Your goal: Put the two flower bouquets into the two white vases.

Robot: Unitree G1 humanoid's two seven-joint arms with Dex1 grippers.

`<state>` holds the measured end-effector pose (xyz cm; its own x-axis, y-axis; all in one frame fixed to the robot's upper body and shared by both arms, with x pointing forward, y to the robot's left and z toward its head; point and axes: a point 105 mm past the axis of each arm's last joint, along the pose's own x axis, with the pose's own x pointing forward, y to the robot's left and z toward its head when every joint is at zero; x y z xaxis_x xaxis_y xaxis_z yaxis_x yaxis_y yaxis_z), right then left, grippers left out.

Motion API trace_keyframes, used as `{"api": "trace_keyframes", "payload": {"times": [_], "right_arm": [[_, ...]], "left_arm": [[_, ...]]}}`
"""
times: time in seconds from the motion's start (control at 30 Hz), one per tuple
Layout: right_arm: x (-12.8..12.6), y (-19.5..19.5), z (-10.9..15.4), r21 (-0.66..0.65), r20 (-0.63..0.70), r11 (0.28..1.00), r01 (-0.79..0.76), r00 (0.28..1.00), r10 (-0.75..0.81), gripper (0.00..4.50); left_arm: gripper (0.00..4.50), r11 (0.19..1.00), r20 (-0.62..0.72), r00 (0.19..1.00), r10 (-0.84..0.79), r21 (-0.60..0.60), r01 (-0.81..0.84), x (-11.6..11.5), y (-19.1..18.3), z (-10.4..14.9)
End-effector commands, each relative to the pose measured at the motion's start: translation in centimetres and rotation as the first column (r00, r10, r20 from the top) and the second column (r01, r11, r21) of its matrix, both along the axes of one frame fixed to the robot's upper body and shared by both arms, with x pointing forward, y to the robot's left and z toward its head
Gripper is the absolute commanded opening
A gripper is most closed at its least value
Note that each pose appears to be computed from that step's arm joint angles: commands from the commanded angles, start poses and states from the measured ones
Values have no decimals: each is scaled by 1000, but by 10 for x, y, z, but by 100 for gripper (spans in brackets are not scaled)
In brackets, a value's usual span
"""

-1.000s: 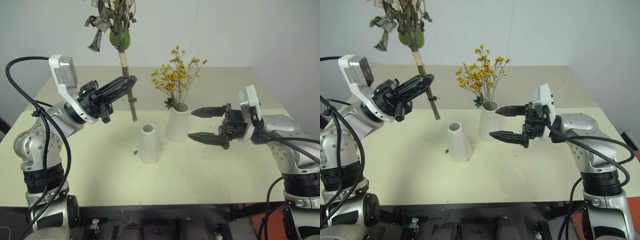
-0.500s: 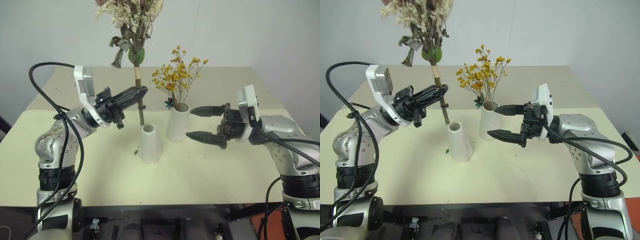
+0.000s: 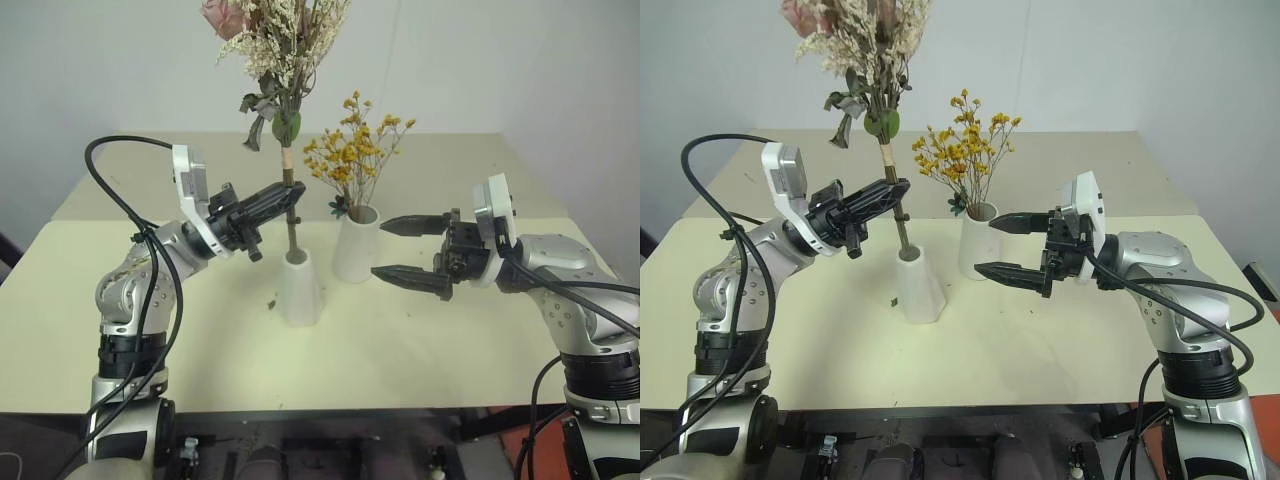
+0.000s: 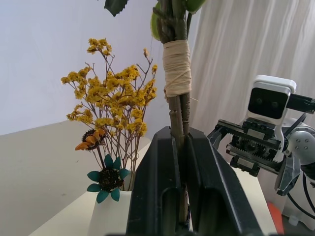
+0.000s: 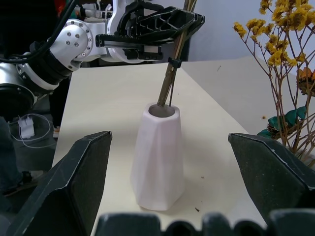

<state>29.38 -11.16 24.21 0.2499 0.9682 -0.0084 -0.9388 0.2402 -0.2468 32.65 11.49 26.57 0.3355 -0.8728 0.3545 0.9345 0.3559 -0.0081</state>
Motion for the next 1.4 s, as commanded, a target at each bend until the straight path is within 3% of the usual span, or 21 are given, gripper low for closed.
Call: {"api": "trace_keyframes", "payload": {"times": [0.03,1.4], "right_arm": [[-7,1,12,25,50,1000,-17,999,15,450],[-5,4,13,42,68,999,-11,998,8,450]], "left_arm": [[1,1000,28,1000,-6,-6,6,-2,-3,3],[1,993,-58,998,15,120,-8,-11,-8,-35]]}}
